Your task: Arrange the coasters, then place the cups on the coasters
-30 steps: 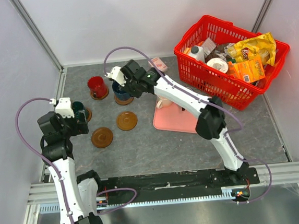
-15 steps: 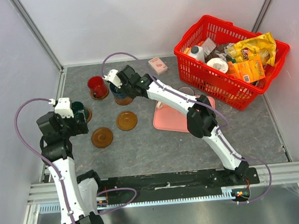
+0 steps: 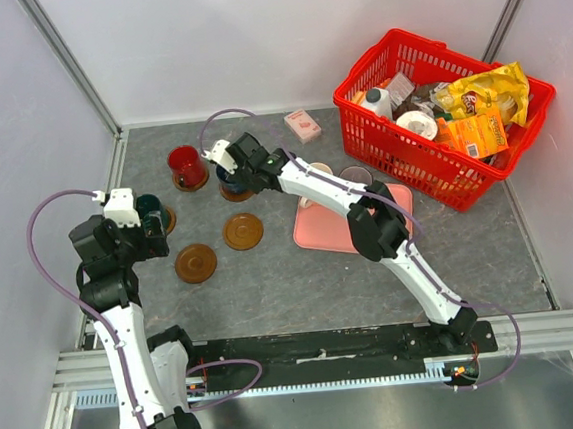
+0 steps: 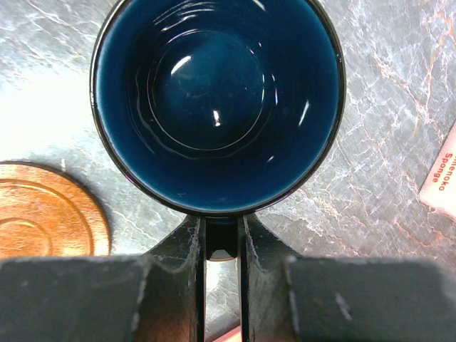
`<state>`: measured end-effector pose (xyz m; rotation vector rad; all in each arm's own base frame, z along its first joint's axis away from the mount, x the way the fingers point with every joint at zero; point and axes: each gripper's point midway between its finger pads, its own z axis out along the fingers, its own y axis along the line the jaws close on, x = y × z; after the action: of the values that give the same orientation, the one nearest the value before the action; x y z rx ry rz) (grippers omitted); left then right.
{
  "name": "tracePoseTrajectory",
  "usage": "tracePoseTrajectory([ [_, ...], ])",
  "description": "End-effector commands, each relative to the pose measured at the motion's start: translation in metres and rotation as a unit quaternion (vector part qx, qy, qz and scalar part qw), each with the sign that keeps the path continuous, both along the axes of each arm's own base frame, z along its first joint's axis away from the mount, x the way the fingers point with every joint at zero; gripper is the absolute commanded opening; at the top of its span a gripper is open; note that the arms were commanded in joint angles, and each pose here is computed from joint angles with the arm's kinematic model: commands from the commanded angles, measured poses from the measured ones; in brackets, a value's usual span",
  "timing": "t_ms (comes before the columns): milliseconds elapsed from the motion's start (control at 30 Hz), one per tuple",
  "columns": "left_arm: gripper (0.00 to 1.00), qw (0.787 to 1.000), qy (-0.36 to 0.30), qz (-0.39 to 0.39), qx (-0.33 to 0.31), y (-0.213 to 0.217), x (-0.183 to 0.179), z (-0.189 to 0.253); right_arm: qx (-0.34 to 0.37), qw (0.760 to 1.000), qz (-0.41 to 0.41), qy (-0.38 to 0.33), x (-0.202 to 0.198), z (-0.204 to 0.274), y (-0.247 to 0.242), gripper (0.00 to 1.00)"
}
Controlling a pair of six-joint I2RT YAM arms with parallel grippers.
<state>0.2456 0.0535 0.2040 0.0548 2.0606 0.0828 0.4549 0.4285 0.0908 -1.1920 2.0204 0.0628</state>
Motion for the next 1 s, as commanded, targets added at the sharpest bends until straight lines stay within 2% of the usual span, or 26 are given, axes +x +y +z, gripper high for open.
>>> tracePoseTrajectory([
  [0, 0.99, 0.999, -0.027, -0.014, 0.008, -0.002, 0.005, 0.012, 0.052, 0.997, -0.024, -0.049, 0.030, 0.032, 0.003, 0.00],
  [967, 0.99, 1.000, -0.022, -0.013, 0.007, -0.001, 0.006, 0.008, 0.058, 0.998, 0.010, -0.007, 0.014, 0.015, 0.012, 0.01],
])
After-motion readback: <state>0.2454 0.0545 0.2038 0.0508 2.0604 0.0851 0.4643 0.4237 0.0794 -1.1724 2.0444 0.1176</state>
